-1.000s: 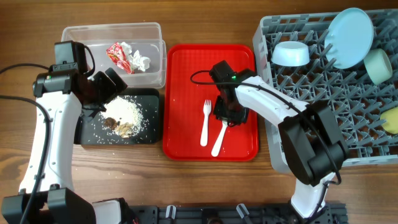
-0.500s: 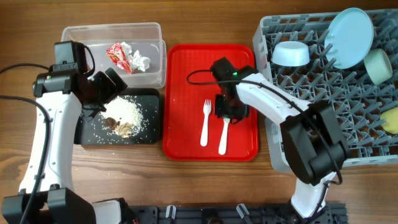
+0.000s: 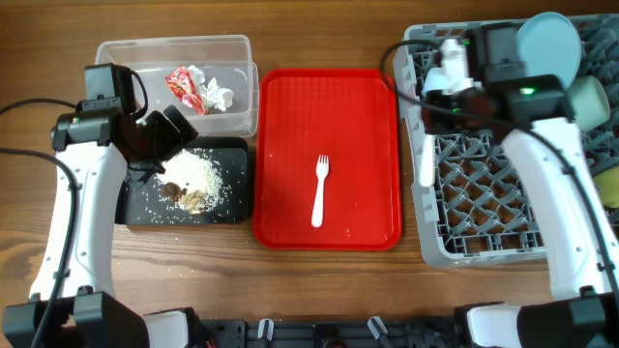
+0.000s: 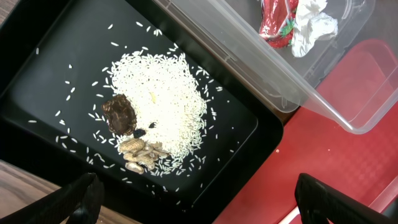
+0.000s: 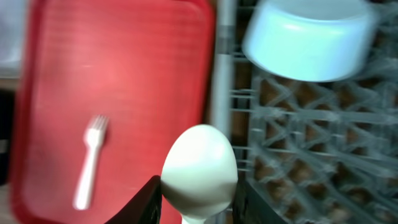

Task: Sort waste into correct bins and load items into the dishwasher rack
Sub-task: 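Carry the spoon with the right gripper and drop it into the rack, then reach the right gripper to the white fork and grasp it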

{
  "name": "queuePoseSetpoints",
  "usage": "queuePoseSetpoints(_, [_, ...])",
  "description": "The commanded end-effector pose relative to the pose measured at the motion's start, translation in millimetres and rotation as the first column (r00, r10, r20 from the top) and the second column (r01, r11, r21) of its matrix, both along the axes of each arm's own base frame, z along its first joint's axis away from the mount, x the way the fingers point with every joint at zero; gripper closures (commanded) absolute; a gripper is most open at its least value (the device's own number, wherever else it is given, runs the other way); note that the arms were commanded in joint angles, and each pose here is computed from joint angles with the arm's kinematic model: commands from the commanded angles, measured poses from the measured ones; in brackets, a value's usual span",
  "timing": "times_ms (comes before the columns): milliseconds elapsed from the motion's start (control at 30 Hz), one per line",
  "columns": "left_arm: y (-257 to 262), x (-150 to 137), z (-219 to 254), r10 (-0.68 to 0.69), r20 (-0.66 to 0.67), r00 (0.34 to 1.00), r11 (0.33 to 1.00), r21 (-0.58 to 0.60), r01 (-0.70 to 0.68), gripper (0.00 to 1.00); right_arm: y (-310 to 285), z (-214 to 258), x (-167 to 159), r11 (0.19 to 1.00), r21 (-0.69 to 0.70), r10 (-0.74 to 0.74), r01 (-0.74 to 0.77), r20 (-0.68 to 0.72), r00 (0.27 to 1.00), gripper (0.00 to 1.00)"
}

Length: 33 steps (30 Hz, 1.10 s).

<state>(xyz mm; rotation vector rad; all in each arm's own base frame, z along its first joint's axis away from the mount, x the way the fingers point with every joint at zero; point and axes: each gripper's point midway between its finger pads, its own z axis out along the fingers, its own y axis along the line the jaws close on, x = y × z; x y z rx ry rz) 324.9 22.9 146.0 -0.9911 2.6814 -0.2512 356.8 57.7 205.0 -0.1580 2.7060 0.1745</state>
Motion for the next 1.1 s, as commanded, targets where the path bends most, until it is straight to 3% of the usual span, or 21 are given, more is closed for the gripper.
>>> queuePoseSetpoints(0, [0.3, 1.3, 4.1, 0.005, 0.013, 1.000, 1.000, -0.011, -0.005, 0.00, -36.3, -12.2, -2.3, 0.996, -0.082, 0.022, -0.025, -0.040, 0.999, 0.68])
queuePoseSetpoints(333, [0.1, 1.3, 4.1, 0.005, 0.013, 1.000, 1.000, -0.011, -0.004, 0.00, -33.5, -110.2, -31.5, 1.000, -0.010, -0.003, 0.000, -0.343, 0.939, 0.67])
queuePoseSetpoints(400, [0.1, 1.3, 4.1, 0.005, 0.013, 1.000, 1.000, -0.011, -0.004, 0.00, -31.7, -110.0, -30.6, 1.000, 0.001, -0.006, 0.007, -0.343, 0.939, 0.49])
queuePoseSetpoints(500, [0.1, 1.3, 4.1, 0.005, 0.013, 1.000, 1.000, -0.011, -0.004, 0.00, -30.3, -97.1, -24.6, 1.000, 0.009, -0.002, 0.005, -0.307, 0.952, 0.37])
queuePoseSetpoints(633, [0.3, 1.3, 4.1, 0.005, 0.013, 1.000, 1.000, -0.011, -0.005, 0.00, -22.7, -44.5, -7.8, 0.999, 0.053, 0.015, -0.007, -0.158, 0.987, 0.35])
queuePoseSetpoints(767, [0.1, 1.4, 4.1, 0.005, 0.013, 1.000, 1.000, -0.011, -0.004, 0.00, 29.6, -1.7, -1.8, 0.959, 0.246, 0.150, -0.143, -0.012, 0.989, 0.36])
queuePoseSetpoints(900, [0.1, 1.4, 4.1, 0.005, 0.013, 1.000, 1.000, -0.011, -0.004, 0.00, 85.2, -16.7, -7.8, 0.946, 0.274, 0.198, -0.173, -0.067, 0.978, 0.36])
queuePoseSetpoints(1067, [0.1, 1.3, 4.1, 0.005, 0.013, 1.000, 1.000, -0.011, -0.004, 0.00, 147.9, -80.7, -18.4, 0.981, 0.159, 0.149, -0.114, -0.228, 0.962, 0.31])
